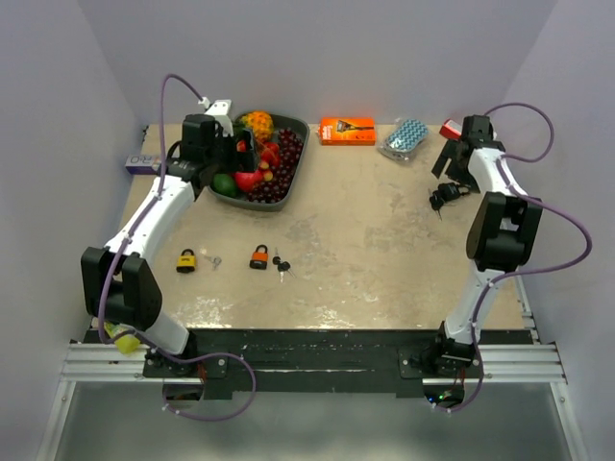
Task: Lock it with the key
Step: Move the lock to the center of the board.
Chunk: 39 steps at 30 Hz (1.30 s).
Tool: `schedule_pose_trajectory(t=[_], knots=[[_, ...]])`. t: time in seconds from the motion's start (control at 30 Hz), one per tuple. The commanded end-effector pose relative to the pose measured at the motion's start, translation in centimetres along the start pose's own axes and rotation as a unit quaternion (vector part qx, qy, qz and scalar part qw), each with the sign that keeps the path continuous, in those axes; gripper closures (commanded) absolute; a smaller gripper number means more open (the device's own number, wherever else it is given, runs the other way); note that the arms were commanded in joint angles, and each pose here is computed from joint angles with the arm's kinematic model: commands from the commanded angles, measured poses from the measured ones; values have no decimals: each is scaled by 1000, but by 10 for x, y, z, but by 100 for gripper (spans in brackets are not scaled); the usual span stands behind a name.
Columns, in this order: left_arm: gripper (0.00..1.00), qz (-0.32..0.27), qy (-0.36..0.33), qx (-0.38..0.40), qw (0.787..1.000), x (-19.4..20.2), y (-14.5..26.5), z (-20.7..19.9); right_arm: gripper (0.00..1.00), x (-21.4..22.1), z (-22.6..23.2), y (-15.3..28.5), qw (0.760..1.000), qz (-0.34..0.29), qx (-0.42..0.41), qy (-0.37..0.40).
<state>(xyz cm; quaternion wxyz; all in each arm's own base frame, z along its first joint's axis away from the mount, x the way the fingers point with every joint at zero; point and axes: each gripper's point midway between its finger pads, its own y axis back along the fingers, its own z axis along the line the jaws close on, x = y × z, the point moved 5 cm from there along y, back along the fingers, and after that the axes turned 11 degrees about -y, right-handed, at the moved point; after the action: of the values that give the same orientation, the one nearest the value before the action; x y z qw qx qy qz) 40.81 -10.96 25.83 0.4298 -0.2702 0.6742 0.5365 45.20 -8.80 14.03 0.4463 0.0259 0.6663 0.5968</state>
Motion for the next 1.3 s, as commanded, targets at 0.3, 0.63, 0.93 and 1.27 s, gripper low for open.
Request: schedule_pose_trajectory(t=[0.3, 0.63, 0.93, 1.27], knots=[[2, -1, -1, -19, 1000, -21, 2, 9, 1, -25, 15, -41, 994, -1, 52, -92], [2, 4, 7, -22, 1000, -21, -5, 12, 1, -18, 7, -61, 990, -2, 91, -104], [2, 6, 16, -28, 999, -22, -8, 15, 5, 7, 0, -83, 989, 38, 100, -102], [3, 7, 17, -27, 999, -20, 0, 21, 52, 19, 25, -63, 996, 88, -25, -25]])
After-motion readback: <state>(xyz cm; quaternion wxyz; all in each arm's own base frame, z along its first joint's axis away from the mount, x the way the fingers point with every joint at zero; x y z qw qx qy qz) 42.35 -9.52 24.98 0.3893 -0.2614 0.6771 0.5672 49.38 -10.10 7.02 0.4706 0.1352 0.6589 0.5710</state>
